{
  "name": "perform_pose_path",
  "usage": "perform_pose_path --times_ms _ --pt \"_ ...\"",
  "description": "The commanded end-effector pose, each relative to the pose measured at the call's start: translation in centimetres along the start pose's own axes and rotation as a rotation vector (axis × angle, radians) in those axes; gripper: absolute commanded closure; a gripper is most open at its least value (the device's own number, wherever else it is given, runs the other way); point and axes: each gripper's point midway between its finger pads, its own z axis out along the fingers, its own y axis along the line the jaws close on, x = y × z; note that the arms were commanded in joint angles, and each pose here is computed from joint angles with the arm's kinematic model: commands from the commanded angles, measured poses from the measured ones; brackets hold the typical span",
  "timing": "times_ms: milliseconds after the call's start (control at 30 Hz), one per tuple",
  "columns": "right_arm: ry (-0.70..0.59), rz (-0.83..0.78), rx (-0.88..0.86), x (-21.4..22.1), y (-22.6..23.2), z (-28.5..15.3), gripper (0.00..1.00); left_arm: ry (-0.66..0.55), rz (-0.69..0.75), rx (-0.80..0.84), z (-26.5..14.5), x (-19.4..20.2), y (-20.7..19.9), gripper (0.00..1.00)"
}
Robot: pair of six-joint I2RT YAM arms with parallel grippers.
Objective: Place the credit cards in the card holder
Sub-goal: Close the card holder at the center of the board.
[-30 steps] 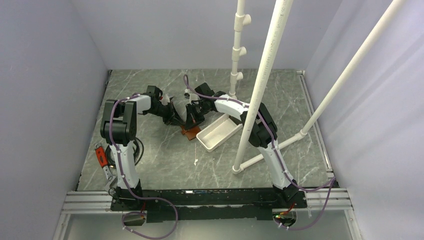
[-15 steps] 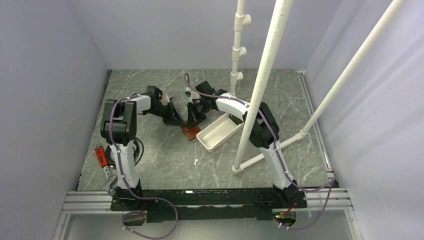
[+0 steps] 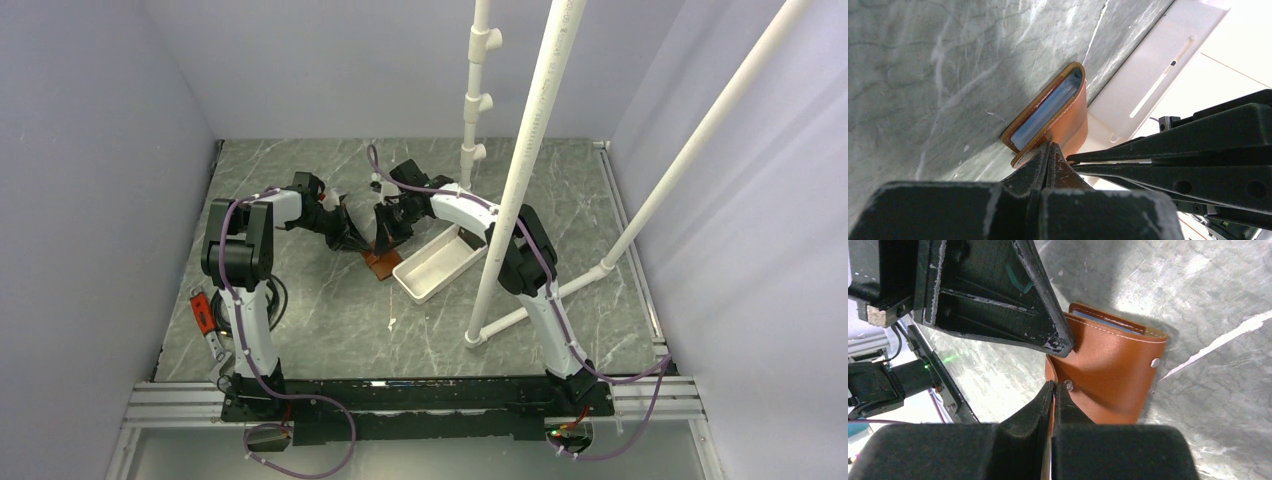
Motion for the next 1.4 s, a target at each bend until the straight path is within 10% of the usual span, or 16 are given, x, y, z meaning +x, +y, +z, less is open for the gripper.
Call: perform_pose_path --times_ms 0,867,1367 --pt "-0.024 -0.031 0.036 -1.3 -0.5 -0.3 1.00 0.017 -0.017 -0.117 1.2 0.5 3.6 1.00" --pt "0.088 -0.014 0.183 2.1 -3.9 1.5 1.00 0.012 -0.013 -0.116 1.0 0.4 3.5 1.00" --pt "0.071 0.036 0.186 1.9 -5.9 1.8 1.00 -0.048 0.076 0.048 -3.1 2.1 -3.7 1.00"
